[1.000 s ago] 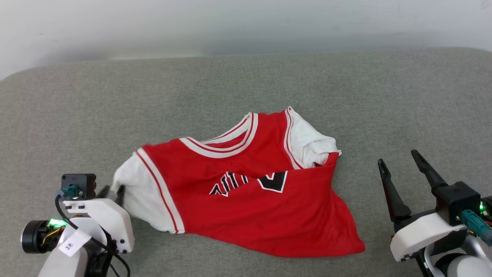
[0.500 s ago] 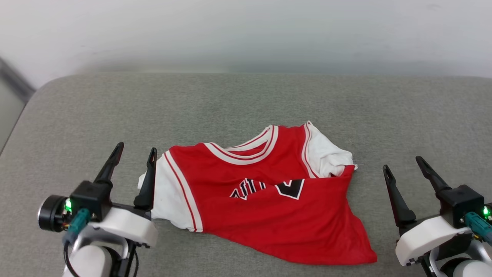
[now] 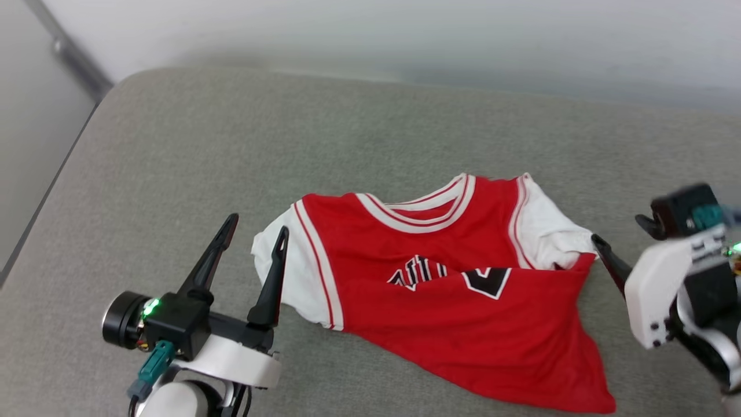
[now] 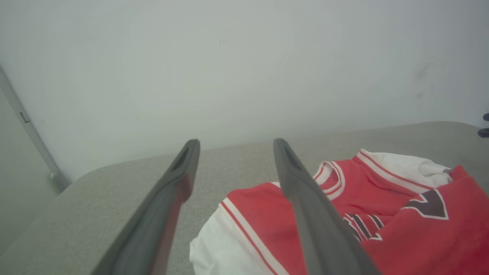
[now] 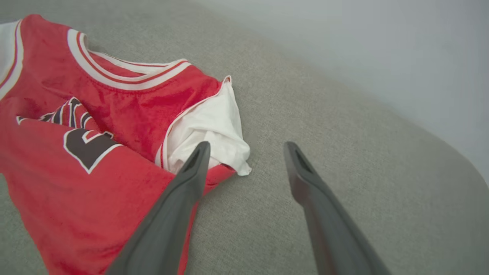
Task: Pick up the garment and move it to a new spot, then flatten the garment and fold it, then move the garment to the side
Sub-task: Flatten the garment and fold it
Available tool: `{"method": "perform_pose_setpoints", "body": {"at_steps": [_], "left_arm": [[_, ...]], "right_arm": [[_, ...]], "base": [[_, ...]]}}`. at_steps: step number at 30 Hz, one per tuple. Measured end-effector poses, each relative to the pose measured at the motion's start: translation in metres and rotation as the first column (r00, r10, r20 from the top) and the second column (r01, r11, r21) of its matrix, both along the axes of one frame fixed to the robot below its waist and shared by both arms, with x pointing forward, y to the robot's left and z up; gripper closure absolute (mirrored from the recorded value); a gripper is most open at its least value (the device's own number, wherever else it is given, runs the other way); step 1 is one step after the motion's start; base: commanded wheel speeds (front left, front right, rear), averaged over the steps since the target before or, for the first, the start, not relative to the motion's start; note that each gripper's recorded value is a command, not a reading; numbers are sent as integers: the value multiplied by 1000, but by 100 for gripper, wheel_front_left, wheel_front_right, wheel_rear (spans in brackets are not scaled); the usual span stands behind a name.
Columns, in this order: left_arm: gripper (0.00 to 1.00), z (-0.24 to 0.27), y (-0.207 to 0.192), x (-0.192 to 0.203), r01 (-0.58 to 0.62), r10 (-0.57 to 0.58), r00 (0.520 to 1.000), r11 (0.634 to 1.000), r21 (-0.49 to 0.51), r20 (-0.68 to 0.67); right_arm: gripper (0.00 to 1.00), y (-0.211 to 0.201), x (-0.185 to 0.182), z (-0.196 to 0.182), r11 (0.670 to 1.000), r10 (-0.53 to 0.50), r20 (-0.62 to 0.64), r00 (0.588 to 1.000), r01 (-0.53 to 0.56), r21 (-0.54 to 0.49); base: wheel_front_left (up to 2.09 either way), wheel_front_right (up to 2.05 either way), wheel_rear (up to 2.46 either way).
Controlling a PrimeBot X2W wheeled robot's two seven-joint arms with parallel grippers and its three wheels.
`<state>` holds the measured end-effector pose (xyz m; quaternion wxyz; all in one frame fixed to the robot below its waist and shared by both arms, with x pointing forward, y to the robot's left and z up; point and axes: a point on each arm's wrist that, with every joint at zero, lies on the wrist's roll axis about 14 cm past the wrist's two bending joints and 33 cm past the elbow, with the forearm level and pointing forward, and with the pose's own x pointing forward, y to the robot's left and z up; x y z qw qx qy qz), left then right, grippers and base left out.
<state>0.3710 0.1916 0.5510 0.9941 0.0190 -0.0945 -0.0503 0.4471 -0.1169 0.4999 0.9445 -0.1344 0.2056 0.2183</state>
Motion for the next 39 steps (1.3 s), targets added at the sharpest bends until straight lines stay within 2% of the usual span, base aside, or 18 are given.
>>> {"method": "perform_pose_setpoints", "body": {"at_steps": [3,4,6,14,18,22,23,24,27,31,39], "left_arm": [[0,-2,3,3,-12,12,1000,1000,-4,-4],[0,-7,6,2,-24,24,999,1000,-6,-22],[0,-13,10,2,-38,38,999,999,-9,-39],[0,-20,29,-4,-106,106,992,994,-1,-69],[0,-22,34,-7,-129,129,989,992,2,-78],[0,-25,39,-9,-142,142,986,990,6,-90],[0,-26,39,-9,-144,144,985,990,6,-92],[0,-26,39,-9,-144,144,985,990,5,-94],[0,-28,38,-9,-141,141,985,990,4,-98],[0,-27,37,-7,-136,135,987,991,0,-92],[0,-20,24,-3,-85,84,995,996,-17,-61]], "right_arm": [[0,9,10,-22,999,21,-194,981,-27,-32],[0,8,16,-36,992,23,-281,960,-57,-114],[0,6,28,-43,982,12,-326,945,-73,-175],[0,30,42,-90,963,33,-497,867,-160,-216],[0,29,41,-116,945,22,-552,834,-197,-260],[0,28,40,-132,943,18,-583,812,-208,-260],[44,28,39,-135,944,17,-590,807,-207,-257],[100,27,39,-138,945,16,-594,804,-205,-253],[100,26,35,-142,949,21,-605,796,-206,-238],[100,16,34,-138,963,7,-588,809,-164,-215],[100,-47,19,-126,972,-124,-567,814,-16,-235]], "base": [[0,0,0],[0,0,0],[0,0,0],[0,0,0],[0,0,0],[0,0,0],[0,0,0],[0,0,0],[0,0,0],[0,0,0],[0,0,0]]}}
